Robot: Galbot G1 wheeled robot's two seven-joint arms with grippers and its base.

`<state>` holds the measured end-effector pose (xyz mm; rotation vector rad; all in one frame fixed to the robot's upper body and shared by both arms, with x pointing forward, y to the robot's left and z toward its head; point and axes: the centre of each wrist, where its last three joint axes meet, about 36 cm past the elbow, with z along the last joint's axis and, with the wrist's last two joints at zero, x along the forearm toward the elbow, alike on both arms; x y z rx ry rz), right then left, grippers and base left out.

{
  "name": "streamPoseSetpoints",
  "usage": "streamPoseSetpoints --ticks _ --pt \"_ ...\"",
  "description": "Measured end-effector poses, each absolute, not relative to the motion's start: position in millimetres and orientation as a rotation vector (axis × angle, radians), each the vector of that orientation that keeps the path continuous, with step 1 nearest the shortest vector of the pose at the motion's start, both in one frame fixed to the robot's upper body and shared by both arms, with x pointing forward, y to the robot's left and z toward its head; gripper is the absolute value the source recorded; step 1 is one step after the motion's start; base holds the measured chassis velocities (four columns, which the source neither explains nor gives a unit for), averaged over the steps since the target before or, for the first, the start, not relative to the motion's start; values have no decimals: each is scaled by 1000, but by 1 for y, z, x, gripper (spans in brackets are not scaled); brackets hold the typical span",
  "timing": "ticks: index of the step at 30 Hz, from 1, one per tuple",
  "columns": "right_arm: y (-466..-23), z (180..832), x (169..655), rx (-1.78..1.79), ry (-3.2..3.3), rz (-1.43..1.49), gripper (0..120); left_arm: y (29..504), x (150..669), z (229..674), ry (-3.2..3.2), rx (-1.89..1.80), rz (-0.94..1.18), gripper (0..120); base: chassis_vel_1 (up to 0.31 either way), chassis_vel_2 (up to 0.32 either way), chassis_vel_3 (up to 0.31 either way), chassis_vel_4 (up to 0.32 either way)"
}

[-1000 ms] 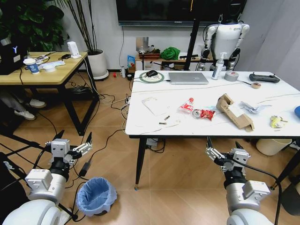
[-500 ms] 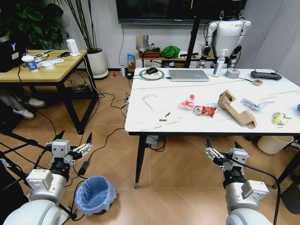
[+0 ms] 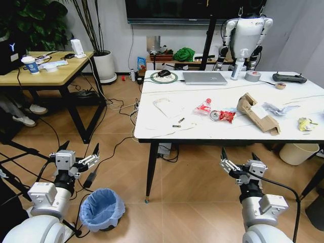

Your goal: Pick up the trash bin and place the trash from the table into it.

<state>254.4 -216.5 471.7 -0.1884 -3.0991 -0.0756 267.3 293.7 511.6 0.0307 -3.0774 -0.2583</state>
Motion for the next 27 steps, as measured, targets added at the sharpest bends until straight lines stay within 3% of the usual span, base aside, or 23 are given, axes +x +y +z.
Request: streamPoseSetpoints --ticks 27 --pt "-217 467 254 -165 -3085 -50 100 295 268 510 -3068 6 -266 100 0 0 0 0"
